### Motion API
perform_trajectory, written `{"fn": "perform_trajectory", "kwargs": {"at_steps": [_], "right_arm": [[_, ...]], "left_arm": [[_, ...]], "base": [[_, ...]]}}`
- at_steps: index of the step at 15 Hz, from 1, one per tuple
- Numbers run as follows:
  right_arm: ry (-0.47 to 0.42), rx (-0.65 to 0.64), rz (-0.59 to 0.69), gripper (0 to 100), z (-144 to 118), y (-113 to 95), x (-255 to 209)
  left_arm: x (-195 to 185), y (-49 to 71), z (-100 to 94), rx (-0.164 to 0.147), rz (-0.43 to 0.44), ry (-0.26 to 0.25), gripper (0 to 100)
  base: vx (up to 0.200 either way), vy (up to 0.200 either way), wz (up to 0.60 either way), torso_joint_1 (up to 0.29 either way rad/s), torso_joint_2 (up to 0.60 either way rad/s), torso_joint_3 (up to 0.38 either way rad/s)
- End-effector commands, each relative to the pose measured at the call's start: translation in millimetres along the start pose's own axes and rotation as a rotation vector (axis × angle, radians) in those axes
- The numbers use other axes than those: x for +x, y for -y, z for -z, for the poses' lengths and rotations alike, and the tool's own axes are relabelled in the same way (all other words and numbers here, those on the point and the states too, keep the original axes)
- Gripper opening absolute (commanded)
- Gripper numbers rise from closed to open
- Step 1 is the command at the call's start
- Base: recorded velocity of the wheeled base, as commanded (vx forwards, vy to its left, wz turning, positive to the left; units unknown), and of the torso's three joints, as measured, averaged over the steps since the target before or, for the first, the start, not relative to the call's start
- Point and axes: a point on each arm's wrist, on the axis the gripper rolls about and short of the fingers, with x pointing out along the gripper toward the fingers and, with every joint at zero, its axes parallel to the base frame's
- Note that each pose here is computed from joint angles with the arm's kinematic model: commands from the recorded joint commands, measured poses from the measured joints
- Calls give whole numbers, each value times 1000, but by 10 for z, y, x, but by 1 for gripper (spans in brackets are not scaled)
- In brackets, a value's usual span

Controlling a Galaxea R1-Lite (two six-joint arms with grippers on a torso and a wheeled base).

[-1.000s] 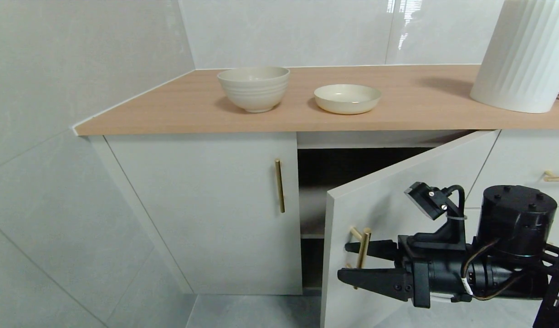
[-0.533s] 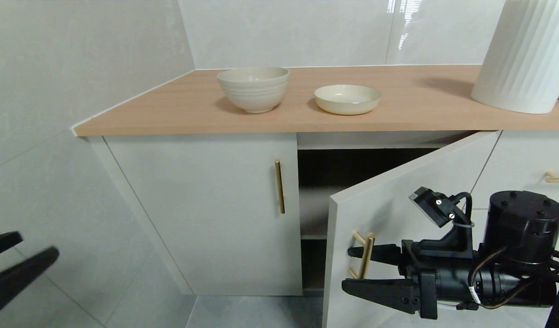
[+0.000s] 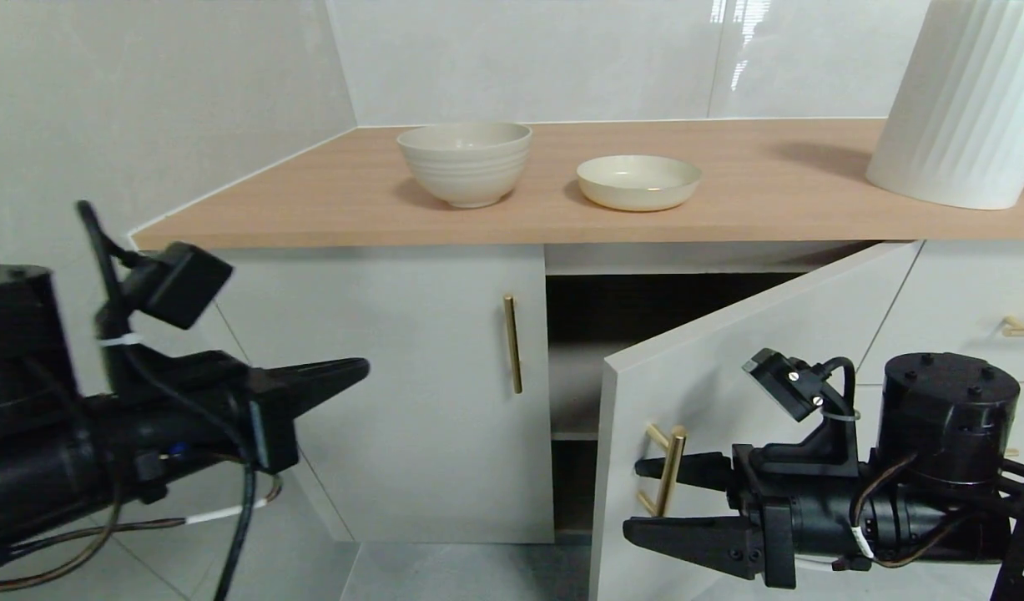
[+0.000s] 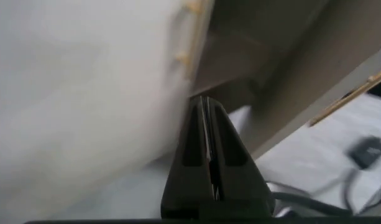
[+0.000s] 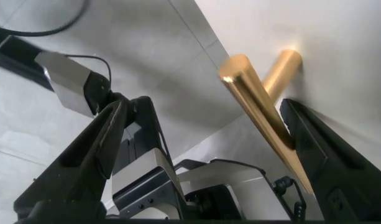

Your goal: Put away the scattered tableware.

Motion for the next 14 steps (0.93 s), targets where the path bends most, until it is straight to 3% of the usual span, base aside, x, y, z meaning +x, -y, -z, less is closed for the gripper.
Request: {"fn": "perform_trajectory", "kwargs": {"at_steps": [1,3,5,7,9,12,14], "right_arm": [[11,0,22,100,-11,41,-10],[17,3,36,100,-17,67,-28],[20,4,41,100,-22,78,-38],[25,5,50,100,-27,92,-56],[28,5,52,100,-31,95,-64],[34,2,60,100,-37,84,-79],[31,9,74,100,-13,94,-81]], "left_arm": [[680,86,454,-40,103,-158,0],[1046,117,723,-66,147,-126,0],[1290,288,899,-109,225,-74,0],[1467,434,972,-95,287,-25,0],[1543,616,1011,-83,342,-35,0],[1633,713,929,-73,373,-8,0],[1760,751,905,-74,392,-41,0]], "base": [[0,0,0,0,0,0],[0,0,0,0,0,0],[0,0,0,0,0,0],[0,0,0,0,0,0],[0,0,0,0,0,0],[0,0,0,0,0,0],[0,0,0,0,0,0]]}}
